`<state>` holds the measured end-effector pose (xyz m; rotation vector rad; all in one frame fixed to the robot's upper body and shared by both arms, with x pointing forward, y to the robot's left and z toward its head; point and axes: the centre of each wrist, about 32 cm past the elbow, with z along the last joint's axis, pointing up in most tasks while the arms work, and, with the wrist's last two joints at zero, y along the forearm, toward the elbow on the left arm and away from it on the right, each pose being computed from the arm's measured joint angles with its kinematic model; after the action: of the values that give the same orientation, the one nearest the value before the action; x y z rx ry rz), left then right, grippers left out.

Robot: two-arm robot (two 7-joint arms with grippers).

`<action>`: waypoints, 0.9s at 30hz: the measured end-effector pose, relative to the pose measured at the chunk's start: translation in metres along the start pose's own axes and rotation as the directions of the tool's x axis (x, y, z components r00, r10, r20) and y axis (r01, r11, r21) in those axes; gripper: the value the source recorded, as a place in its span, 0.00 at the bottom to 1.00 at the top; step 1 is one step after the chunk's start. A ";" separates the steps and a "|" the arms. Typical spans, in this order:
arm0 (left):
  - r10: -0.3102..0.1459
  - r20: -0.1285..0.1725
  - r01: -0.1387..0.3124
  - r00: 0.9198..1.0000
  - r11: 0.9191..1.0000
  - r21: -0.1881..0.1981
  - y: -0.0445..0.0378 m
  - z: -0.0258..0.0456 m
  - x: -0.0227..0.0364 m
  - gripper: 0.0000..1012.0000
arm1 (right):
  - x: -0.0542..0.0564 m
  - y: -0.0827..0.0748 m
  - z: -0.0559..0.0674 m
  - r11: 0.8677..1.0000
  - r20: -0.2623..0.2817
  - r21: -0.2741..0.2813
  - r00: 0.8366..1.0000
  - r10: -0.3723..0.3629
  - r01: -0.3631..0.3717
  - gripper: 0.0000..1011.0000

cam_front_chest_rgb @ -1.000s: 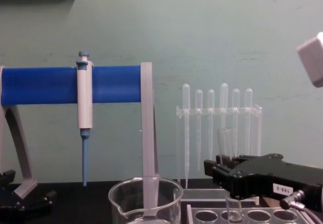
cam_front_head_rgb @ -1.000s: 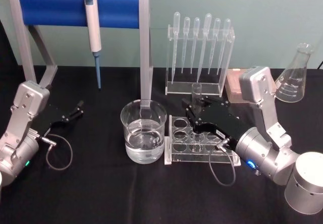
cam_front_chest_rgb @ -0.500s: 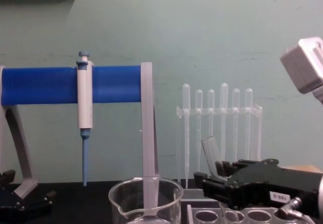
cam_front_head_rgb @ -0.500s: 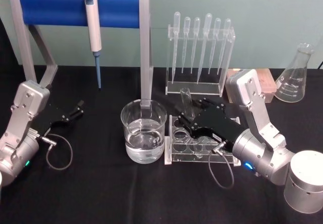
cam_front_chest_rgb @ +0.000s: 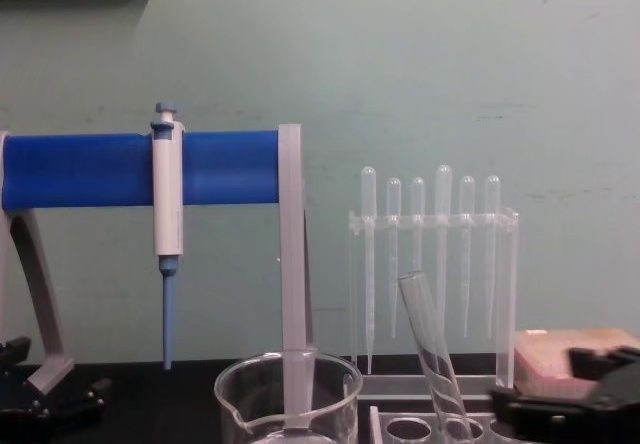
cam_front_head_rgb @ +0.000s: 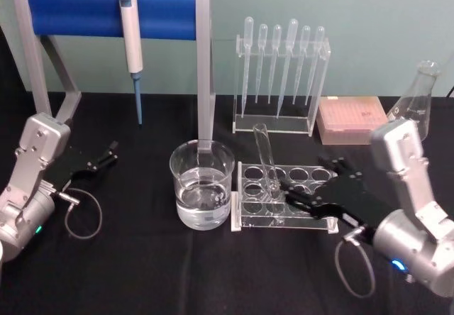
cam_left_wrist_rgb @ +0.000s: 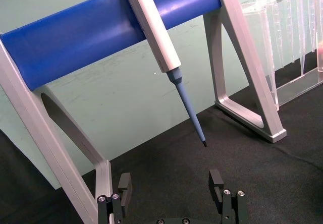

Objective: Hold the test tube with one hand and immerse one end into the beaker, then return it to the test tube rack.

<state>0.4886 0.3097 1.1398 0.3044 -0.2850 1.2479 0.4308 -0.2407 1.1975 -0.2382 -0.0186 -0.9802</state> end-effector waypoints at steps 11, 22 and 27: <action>0.000 0.000 0.000 1.000 1.000 0.000 0.0000 0.0000 0.0000 0.99 | 0.026 -0.017 -0.019 0.974 -0.036 0.012 0.974 -0.225 0.226 0.99; 0.000 0.000 0.000 1.000 1.000 0.000 0.0000 0.0000 0.0000 0.99 | 0.028 -0.003 -0.065 0.894 -0.029 0.044 0.895 -0.445 0.446 0.99; 0.000 0.000 0.000 1.000 1.000 0.000 0.0000 0.0000 0.0000 0.99 | 0.027 0.000 -0.075 0.889 -0.035 0.033 0.890 -0.455 0.456 0.99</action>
<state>0.4886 0.3097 1.1398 0.3044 -0.2850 1.2479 0.4387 -0.2787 1.1279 -0.1859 -0.0727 -1.4524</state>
